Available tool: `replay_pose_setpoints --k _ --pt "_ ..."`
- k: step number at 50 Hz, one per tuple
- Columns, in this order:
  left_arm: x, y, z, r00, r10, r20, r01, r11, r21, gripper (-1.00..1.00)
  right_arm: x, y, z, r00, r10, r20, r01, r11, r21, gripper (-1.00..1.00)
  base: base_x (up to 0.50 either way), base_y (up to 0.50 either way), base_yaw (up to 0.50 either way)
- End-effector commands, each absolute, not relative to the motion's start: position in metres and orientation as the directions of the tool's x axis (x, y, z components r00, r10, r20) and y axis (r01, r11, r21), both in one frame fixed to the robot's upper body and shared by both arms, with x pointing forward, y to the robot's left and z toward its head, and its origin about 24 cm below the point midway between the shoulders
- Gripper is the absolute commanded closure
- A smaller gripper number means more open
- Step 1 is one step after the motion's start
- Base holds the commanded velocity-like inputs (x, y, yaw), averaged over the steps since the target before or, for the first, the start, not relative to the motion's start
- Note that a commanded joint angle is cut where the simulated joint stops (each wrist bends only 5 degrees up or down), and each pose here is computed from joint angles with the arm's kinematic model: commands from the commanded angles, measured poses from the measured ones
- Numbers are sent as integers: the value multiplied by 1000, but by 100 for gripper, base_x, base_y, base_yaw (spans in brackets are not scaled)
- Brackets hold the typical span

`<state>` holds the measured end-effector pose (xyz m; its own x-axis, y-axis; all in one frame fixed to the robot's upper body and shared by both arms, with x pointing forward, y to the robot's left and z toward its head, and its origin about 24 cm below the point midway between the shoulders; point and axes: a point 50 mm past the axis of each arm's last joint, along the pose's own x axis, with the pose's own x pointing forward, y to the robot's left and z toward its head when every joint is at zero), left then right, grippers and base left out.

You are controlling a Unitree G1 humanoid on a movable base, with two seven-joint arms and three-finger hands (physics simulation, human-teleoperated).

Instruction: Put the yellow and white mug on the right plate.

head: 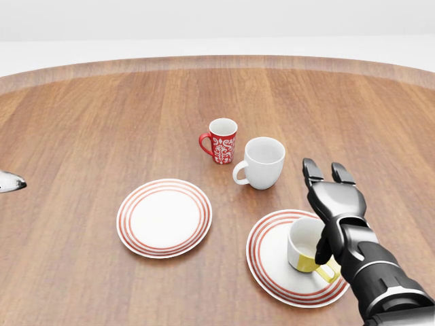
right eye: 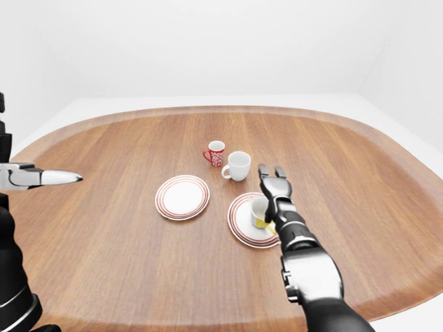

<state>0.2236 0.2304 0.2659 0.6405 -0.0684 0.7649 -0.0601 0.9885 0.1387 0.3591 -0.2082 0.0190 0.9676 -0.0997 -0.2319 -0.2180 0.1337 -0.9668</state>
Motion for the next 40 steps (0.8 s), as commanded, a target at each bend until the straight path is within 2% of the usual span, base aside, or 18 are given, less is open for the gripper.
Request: replay_pose_setpoints --k 1,13,22,40 --pt "225 229 264 647 -72 759 -59 988 144 -100 360 -214 21 957 -124 -262 -232 213 -949 -100 0 0 0" --pt "224 228 263 649 -76 757 -60 987 151 -100 371 -216 40 957 -129 -261 -211 314 -926 -100 0 0 0" --pt "224 228 264 644 -77 761 -58 987 149 -100 382 -216 62 973 -128 -194 -139 349 -927 -100 0 0 0" --pt "223 227 263 645 -80 760 -58 987 153 -100 400 -195 115 998 -7 -59 -49 471 -881 -100 0 0 0"
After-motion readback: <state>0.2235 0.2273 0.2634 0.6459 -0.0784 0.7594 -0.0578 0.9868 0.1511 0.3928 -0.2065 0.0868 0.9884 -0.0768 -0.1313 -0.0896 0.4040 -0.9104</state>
